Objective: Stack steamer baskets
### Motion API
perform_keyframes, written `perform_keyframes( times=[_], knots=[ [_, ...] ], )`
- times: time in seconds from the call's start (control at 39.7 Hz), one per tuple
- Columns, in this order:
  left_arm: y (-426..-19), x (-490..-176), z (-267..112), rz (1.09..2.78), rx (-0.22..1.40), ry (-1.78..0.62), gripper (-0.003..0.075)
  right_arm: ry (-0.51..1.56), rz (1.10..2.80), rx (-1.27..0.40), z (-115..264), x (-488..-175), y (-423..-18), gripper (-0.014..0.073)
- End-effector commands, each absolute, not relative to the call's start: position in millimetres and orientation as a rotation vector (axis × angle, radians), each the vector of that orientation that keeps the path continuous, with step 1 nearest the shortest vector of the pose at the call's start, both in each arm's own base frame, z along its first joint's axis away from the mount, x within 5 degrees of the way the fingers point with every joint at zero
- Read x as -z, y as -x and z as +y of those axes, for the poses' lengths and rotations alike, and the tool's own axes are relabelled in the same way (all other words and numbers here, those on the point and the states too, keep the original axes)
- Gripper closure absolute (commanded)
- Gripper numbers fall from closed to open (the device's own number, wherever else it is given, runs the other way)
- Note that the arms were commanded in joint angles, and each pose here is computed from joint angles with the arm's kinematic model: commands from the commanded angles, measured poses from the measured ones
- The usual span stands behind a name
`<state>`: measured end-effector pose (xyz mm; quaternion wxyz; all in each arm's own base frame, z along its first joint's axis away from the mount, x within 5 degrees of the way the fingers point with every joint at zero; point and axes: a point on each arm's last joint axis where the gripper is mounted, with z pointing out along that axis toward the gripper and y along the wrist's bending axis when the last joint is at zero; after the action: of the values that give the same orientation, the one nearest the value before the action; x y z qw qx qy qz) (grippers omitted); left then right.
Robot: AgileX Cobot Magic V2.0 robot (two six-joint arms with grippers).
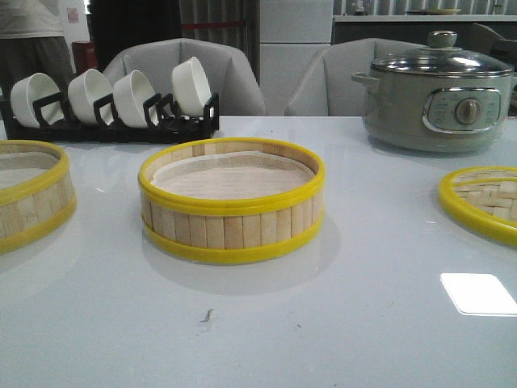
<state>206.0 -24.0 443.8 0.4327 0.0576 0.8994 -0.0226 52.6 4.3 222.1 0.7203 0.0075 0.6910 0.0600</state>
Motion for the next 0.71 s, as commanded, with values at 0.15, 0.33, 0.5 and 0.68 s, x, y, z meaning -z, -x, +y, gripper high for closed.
perform_keyframes(
  times=[0.15,0.33,0.5,0.68],
  knots=[
    [-203.4,-460.3,-25.6,2.134,0.074,-0.143,0.0626,-0.011,1.737,-0.229,11.0,-335.8,-47.2,0.0538],
    [-204.2,-459.8,-25.7,2.136,0.073,-0.144,0.0626,-0.002,1.934,-0.228,15.4,-383.5,-101.3,0.0538],
    [-203.7,-459.4,-27.1,2.142,0.098,-0.141,0.0626,-0.018,1.987,-0.264,19.7,-403.8,-144.5,0.0538],
    [-203.9,-459.7,-27.3,2.139,0.101,-0.141,0.0626,-0.032,1.977,-0.296,21.9,-410.4,-157.1,0.0538]
  ],
)
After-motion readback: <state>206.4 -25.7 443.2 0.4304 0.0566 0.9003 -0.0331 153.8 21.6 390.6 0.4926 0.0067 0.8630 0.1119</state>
